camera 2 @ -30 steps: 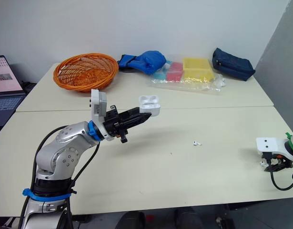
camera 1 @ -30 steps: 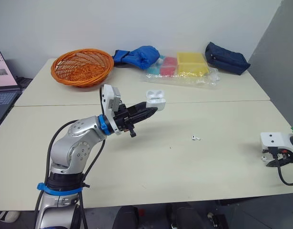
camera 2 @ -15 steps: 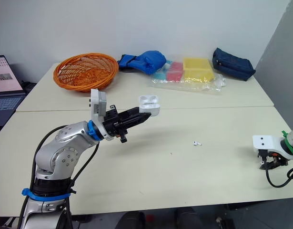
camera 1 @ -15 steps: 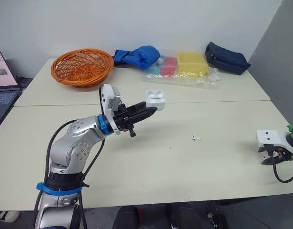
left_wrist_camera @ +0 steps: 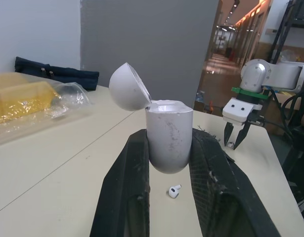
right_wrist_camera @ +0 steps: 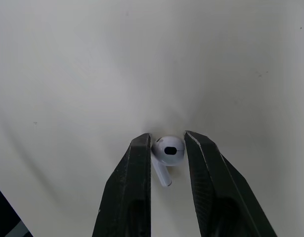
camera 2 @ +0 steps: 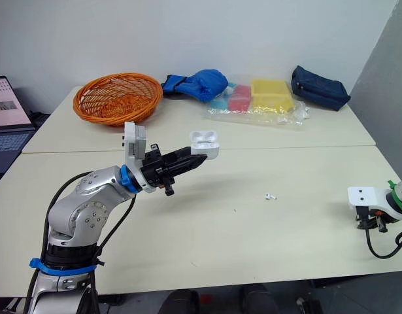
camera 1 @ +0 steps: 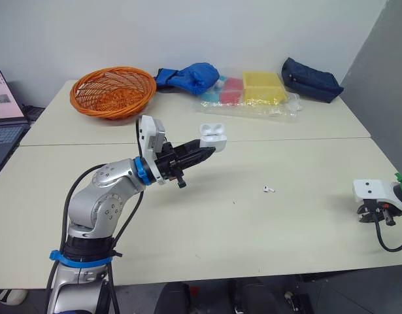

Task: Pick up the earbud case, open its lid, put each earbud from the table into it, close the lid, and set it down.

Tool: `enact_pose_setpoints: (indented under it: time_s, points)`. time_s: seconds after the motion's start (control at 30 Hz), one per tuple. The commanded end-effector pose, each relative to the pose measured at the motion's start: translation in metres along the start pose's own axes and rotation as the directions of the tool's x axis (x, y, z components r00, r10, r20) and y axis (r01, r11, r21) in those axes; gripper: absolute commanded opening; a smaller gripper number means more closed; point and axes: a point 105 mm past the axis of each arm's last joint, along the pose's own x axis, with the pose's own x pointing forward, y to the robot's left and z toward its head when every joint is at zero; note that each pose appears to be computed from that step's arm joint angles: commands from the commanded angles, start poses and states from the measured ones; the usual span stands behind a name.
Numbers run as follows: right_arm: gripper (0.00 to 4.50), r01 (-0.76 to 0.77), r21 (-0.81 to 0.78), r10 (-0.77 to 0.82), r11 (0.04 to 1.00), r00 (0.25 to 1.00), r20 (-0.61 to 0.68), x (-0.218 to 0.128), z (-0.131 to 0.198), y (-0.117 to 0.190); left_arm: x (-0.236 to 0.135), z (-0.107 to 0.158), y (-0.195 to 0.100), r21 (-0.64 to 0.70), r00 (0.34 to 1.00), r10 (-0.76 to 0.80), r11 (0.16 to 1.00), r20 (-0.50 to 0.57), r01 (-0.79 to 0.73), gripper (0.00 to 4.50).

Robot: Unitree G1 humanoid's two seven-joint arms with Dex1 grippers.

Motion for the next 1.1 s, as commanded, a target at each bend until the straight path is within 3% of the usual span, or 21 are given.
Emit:
enact_pose_setpoints:
  time_s: [0.03,0.43,0.53,0.63,0.97,1.07,1.1]
  points:
    - [1.10,0.028,0.020,-0.028,0.999,1.000,-0.007,-0.0086,-0.0058,-0.0017,0.0020,0.0103,-0.0056,0.040,0.999,-0.029,0.999,0.018,0.028,0.73]
    - [1.10,0.036,0.078,-0.037,0.996,0.999,0.011,-0.0074,-0.0071,-0.0013,0.0033,0.0111,-0.0041,0.043,0.999,-0.033,0.999,0.015,0.032,0.73]
    - [1.66,0.050,0.082,-0.051,0.995,0.999,0.012,-0.0065,-0.0071,-0.0031,0.0034,0.0109,-0.0044,0.042,0.999,-0.034,0.999,0.014,0.033,0.73]
    - [2.69,0.048,0.083,-0.049,0.995,0.999,0.015,-0.0069,-0.0066,-0.0023,0.0029,0.0110,-0.0040,0.045,0.999,-0.032,0.998,0.011,0.032,0.73]
    - [2.69,0.038,0.105,-0.040,0.994,0.999,0.022,-0.0062,-0.0060,-0.0007,0.0028,0.0102,-0.0034,0.046,1.000,-0.030,0.998,0.009,0.029,0.73]
    - [2.13,0.036,0.106,-0.039,0.994,0.999,0.025,-0.0058,-0.0053,0.0000,0.0027,0.0106,-0.0030,0.046,1.000,-0.029,0.999,0.010,0.029,0.73]
    - [1.73,0.036,0.106,-0.039,0.994,0.999,0.025,-0.0056,-0.0050,0.0001,0.0026,0.0107,-0.0028,0.046,1.000,-0.029,0.999,0.010,0.028,0.73]
